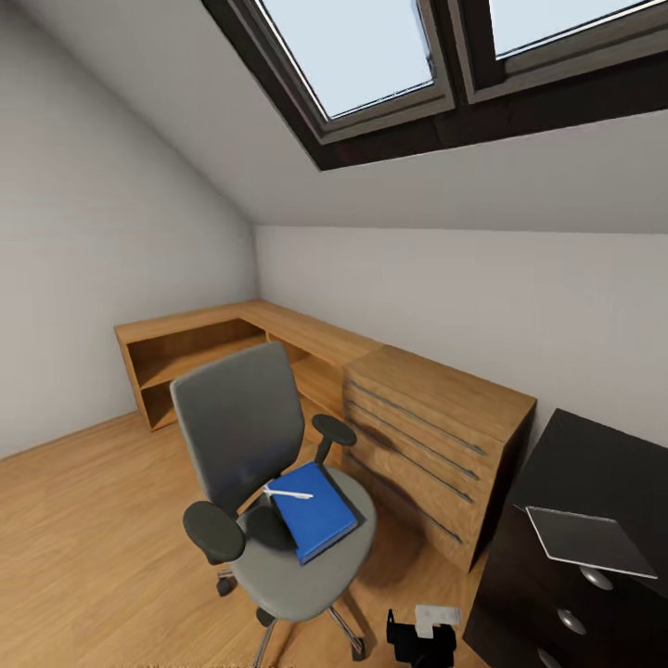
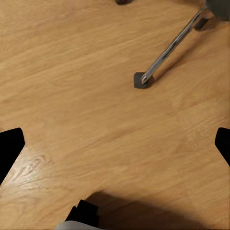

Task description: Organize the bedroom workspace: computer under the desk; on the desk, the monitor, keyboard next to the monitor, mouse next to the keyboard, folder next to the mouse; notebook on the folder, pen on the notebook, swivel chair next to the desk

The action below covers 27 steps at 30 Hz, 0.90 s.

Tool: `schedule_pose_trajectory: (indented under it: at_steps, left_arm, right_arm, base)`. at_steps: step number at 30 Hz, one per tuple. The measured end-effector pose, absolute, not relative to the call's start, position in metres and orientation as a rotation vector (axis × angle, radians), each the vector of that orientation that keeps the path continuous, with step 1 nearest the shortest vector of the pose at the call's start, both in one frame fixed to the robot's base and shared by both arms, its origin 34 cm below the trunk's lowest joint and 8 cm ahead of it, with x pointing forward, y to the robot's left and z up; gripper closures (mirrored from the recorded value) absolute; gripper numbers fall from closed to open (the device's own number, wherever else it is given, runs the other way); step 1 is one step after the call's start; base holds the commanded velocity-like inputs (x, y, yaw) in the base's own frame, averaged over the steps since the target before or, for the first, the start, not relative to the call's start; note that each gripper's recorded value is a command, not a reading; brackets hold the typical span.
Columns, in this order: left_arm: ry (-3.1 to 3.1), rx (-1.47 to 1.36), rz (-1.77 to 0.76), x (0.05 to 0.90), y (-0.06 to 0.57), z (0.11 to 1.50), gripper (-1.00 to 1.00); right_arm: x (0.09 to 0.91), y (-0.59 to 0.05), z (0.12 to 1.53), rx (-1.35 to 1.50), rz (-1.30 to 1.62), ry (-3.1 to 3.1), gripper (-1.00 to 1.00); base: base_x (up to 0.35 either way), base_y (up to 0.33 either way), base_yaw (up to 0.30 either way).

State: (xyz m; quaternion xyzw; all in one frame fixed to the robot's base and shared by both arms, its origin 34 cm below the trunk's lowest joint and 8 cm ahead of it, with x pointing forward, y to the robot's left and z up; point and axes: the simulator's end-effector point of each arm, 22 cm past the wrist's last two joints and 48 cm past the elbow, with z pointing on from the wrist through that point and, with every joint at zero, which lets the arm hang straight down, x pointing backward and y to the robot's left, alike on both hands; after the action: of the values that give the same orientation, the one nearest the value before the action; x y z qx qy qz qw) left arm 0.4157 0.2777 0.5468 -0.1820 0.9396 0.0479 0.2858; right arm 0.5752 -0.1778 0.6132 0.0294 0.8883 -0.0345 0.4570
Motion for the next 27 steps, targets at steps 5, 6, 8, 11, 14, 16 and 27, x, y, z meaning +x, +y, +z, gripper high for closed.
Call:
schedule_pose_trajectory:
  at_steps: [5,6,8,11,14,16,27]
  left_arm:
    - [2.475,-0.491,0.135,0.421,0.281,0.551,-1.00]
    - [2.475,-0.492,0.136,0.421,0.281,0.551,-1.00]
    - [2.474,-0.493,0.137,0.421,0.281,0.550,-1.00]
    - [2.475,-0.493,0.139,0.420,0.282,0.550,-1.00]
    - [2.477,-0.493,0.140,0.419,0.282,0.549,-1.00]
    - [2.479,-0.494,0.140,0.419,0.282,0.548,-1.00]
    - [2.492,-0.491,0.143,0.415,0.281,0.545,-1.00]
  right_arm:
    - [0.574,-0.178,0.612,0.072,-0.085,2.192,-1.00]
    - [0.574,-0.178,0.612,0.072,-0.085,2.193,-1.00]
    - [0.574,-0.178,0.611,0.072,-0.085,2.195,-1.00]
    - [0.573,-0.178,0.610,0.070,-0.085,2.197,-1.00]
    - [0.572,-0.178,0.608,0.070,-0.085,2.200,-1.00]
    - [0.572,-0.178,0.607,0.069,-0.086,2.204,-1.00]
    - [0.568,-0.177,0.601,0.066,-0.086,2.217,-1.00]
  base:
    - [0.000,0.000,0.252]
    - [0.000,0.000,0.233]
    - [0.000,0.000,0.220]
    - [0.000,0.000,0.204]
    - [0.000,0.000,0.196]
    - [0.000,0.000,0.194]
    - [0.000,-0.089,0.192]
